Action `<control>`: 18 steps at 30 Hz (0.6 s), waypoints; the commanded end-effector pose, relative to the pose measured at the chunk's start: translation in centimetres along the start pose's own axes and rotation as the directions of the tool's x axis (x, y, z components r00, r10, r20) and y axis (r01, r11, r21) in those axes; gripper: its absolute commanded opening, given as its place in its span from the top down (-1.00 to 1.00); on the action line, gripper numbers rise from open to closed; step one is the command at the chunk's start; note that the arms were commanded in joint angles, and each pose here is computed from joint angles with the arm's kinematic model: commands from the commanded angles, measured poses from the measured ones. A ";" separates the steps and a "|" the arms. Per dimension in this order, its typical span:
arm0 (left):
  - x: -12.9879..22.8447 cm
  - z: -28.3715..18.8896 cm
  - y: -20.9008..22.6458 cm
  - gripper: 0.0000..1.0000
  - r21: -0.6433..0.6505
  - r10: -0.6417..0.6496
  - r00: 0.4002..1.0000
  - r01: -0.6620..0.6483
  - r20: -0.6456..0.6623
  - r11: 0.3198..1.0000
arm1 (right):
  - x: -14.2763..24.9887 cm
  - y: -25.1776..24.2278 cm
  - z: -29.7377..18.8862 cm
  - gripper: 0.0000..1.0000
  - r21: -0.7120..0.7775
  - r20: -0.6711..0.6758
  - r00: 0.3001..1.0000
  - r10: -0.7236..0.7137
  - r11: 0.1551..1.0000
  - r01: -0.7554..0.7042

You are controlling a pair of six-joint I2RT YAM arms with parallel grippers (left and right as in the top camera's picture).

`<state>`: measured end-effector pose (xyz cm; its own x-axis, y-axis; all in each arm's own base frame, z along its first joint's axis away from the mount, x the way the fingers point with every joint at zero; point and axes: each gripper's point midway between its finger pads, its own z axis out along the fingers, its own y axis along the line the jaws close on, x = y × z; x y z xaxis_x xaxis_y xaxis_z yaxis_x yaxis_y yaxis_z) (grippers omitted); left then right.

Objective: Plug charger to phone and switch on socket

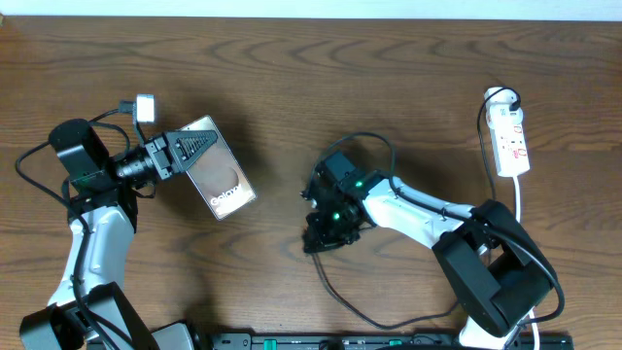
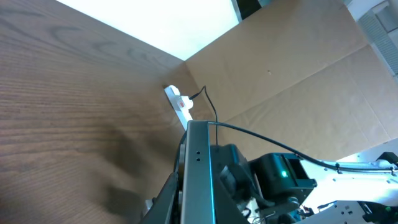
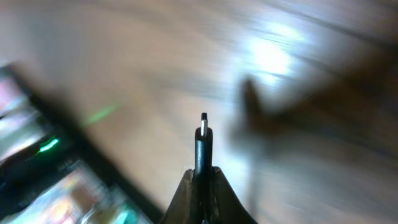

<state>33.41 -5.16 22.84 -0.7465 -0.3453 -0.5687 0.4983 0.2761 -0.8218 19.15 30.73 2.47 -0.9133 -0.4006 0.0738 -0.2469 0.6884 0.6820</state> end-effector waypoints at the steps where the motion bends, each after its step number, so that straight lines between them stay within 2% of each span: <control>1: 0.1 -0.1 -0.6 0.85 0.026 0.022 1.000 -0.022 -0.013 0.999 | 0.8 4.3 -1.1 0.98 -0.292 -0.023 0.985 -0.171 0.943 0.158; 5: 0.1 -0.1 -0.6 0.85 0.026 0.022 1.000 -0.022 -0.013 0.999 | 0.8 7.1 -2.8 0.98 -0.469 0.059 0.942 -0.330 0.824 0.318; 7: 0.1 -0.1 -0.6 0.85 0.025 0.022 1.000 -0.022 -0.013 0.999 | 0.9 8.0 -3.3 0.98 -0.515 0.099 0.918 -0.384 0.770 0.377; 9: 0.1 -0.1 -0.6 0.85 0.025 0.023 1.000 -0.022 -0.013 0.999 | 0.9 8.2 -3.4 0.98 -0.520 0.115 0.908 -0.404 0.754 0.402; 14: 0.1 -0.1 -0.6 0.85 0.025 0.023 1.000 -0.022 -0.012 0.999 | 0.7 8.0 -3.3 0.98 -0.504 0.116 0.908 -0.403 0.764 0.403; 16: 0.1 -0.1 -0.6 0.85 0.025 0.023 1.000 -0.023 -0.012 0.999 | 0.2 6.8 -2.6 0.98 -0.437 0.085 0.934 -0.347 0.829 0.348; 18: 0.1 -0.1 -0.6 0.85 0.025 0.023 1.000 -0.023 -0.012 0.999 | -0.6 4.4 -1.6 0.98 -0.302 0.044 0.974 -0.222 0.927 0.225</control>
<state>33.41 -5.16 22.85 -0.7465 -0.3454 -0.5687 0.4983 0.2761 -0.8219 18.11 33.81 8.91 -0.7995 -0.5616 -0.2129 -0.3763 0.1920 0.9064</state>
